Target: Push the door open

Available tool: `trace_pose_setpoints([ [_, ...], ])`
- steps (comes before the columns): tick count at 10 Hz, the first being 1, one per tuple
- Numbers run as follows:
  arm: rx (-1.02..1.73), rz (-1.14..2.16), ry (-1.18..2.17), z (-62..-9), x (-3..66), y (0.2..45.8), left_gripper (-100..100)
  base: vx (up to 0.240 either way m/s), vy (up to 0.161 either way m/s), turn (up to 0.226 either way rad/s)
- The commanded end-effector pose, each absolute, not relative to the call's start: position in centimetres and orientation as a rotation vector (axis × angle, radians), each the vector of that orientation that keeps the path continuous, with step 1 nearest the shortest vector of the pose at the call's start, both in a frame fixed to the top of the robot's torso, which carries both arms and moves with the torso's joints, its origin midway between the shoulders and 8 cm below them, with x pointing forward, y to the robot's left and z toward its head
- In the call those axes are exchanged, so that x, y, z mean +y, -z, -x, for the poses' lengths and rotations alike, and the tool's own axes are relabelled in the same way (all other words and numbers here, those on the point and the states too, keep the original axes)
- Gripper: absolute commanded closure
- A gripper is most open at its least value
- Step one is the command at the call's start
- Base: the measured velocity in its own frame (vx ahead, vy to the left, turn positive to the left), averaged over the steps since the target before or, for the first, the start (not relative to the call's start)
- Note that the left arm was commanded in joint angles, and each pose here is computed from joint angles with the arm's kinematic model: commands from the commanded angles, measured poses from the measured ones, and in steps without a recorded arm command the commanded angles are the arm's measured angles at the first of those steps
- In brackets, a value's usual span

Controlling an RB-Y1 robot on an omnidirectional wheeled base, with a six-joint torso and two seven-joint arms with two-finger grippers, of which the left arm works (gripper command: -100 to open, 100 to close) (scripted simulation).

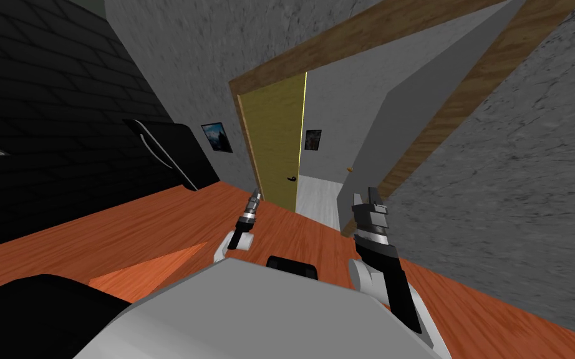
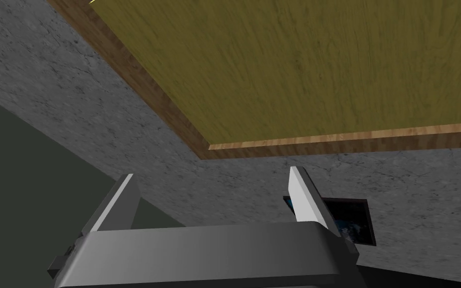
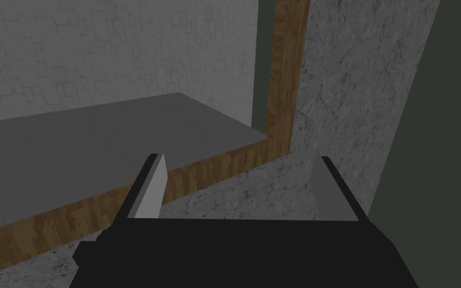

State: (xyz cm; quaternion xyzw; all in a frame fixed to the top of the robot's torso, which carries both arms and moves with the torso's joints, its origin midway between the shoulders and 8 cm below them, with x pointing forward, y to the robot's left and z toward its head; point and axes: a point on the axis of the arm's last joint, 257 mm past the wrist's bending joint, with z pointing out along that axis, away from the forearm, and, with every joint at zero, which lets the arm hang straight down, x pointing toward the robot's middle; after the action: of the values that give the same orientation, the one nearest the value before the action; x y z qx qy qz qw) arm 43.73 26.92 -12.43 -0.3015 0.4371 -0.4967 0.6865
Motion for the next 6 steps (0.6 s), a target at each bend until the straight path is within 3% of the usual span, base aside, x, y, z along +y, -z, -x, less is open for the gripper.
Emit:
trace_pose_setpoints([
  [1, 0.995, 0.687, 1.122, -44.3, 26.7, 13.5, -100, 0.089, 0.011, -0.008],
  [6, 1.046, 0.729, 1.152, -45.7, 25.8, 17.3, -100, 0.099, 0.014, -0.011],
])
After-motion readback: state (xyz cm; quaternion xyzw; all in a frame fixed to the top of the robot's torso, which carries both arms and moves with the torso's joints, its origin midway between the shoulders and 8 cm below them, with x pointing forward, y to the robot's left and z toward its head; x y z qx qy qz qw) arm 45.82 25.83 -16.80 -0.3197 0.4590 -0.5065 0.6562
